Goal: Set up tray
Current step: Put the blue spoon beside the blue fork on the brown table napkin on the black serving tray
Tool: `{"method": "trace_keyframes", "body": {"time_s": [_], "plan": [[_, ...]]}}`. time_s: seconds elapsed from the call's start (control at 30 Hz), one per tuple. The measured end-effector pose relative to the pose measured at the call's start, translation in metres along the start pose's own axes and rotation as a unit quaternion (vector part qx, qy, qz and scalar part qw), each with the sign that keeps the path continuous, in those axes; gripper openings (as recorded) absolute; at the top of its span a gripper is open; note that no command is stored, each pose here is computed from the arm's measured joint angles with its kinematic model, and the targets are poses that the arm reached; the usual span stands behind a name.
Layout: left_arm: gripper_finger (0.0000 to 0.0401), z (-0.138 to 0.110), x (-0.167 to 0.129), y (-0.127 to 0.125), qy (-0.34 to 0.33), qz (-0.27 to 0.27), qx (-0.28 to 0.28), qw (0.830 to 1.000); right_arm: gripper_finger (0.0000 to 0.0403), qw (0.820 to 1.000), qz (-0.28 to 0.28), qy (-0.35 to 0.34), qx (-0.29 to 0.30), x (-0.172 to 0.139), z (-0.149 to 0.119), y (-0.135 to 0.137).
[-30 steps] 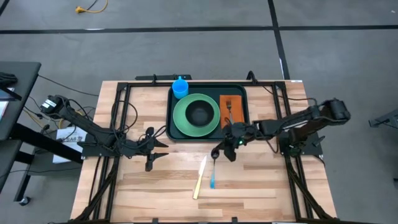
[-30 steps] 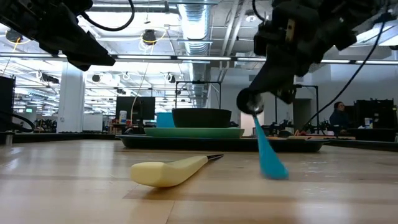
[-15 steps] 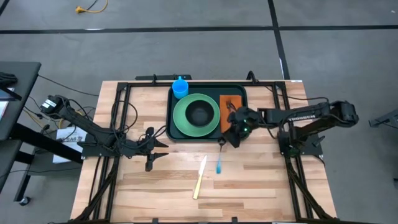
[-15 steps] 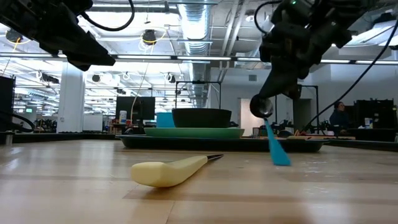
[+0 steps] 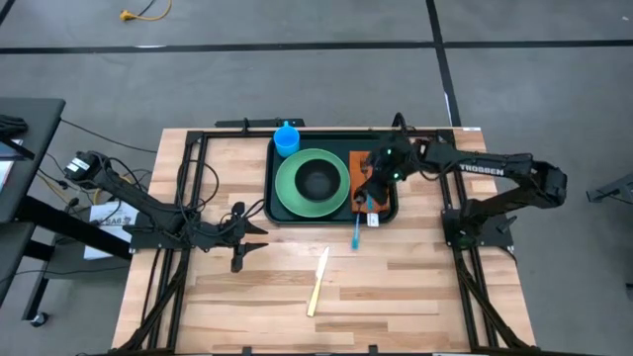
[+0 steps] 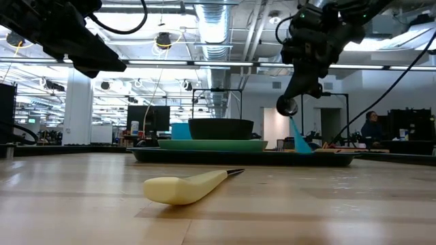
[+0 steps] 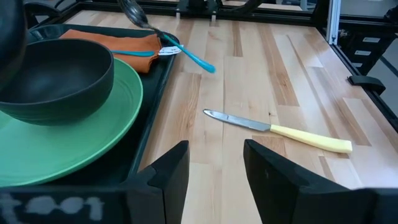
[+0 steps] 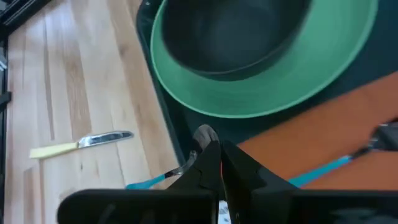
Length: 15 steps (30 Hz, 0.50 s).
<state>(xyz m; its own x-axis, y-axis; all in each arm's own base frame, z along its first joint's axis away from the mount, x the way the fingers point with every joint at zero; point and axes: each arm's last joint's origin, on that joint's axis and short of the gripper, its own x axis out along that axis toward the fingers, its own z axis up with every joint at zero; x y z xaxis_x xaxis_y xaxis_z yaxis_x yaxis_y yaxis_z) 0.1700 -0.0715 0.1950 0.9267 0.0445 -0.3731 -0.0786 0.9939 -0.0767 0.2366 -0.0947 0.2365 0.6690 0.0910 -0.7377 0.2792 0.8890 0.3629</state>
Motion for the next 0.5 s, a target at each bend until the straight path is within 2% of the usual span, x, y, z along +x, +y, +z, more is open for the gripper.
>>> {"method": "trace_keyframes", "body": {"time_s": [0.5], "plan": [[0.0142, 0.000, 0.000, 0.000, 0.000, 0.000, -0.012, 1.000, 0.0000, 0.999, -0.029, -0.042, -0.011, -0.037, 0.007, -0.064]]}}
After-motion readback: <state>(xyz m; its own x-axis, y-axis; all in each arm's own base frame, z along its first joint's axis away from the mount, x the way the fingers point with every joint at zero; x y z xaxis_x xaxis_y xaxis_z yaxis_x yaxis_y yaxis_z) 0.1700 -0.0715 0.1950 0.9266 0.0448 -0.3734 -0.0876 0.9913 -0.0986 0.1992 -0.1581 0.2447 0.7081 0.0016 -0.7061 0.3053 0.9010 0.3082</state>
